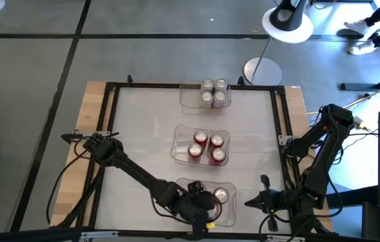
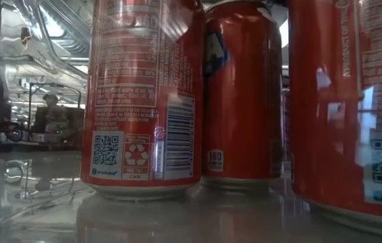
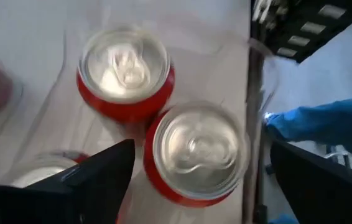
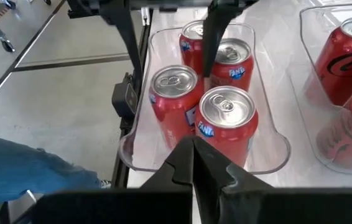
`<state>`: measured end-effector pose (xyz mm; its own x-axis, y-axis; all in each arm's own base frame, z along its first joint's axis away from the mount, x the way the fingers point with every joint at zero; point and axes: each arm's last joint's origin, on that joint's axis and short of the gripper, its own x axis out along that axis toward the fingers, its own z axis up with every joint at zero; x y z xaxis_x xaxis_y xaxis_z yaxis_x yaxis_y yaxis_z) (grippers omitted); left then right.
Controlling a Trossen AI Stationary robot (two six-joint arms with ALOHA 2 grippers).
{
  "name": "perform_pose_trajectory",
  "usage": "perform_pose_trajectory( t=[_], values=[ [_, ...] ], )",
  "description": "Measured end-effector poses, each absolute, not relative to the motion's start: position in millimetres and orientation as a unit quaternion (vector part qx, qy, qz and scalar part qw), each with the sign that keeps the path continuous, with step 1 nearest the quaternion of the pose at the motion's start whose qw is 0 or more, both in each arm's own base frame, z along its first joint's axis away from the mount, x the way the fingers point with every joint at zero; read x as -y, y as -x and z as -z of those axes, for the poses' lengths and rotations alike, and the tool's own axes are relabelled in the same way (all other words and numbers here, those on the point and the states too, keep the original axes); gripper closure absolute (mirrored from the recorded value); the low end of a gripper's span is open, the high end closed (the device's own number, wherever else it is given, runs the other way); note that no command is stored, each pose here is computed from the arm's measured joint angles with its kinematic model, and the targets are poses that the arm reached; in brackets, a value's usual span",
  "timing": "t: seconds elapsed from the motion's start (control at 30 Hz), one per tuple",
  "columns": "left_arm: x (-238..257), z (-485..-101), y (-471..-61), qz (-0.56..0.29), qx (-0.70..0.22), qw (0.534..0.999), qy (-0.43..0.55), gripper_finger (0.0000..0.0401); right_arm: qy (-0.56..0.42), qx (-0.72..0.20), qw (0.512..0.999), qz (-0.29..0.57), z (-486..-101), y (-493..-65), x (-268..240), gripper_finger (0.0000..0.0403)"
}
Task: Sort soda cans
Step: Return to Home Position
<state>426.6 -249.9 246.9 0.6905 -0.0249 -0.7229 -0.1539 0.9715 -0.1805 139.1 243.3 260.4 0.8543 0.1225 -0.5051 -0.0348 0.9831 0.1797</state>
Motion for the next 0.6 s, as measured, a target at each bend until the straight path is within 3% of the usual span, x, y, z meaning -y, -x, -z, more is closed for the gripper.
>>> perform_pose_trajectory(
  t=[0.33,0.47,0.6],
  values=[
    [244.8,-317.0,-403.8,0.005,-0.337,0.935,0.108,0.0076,-0.129,-0.251,0.958,-0.052,-265.5,-141.4,-247.9,0.0402],
    [237.3,-337.9,-390.9,0.006,-0.33,0.94,0.088,0.0119,-0.13,-0.252,0.958,-0.046,-265.4,-145.8,-245.4,0.0402],
    [230.4,-339.9,-378.9,0.002,-0.371,0.927,0.053,0.0189,-0.118,-0.255,0.959,-0.04,-265.3,-153.7,-240.4,0.0402]
  ],
)
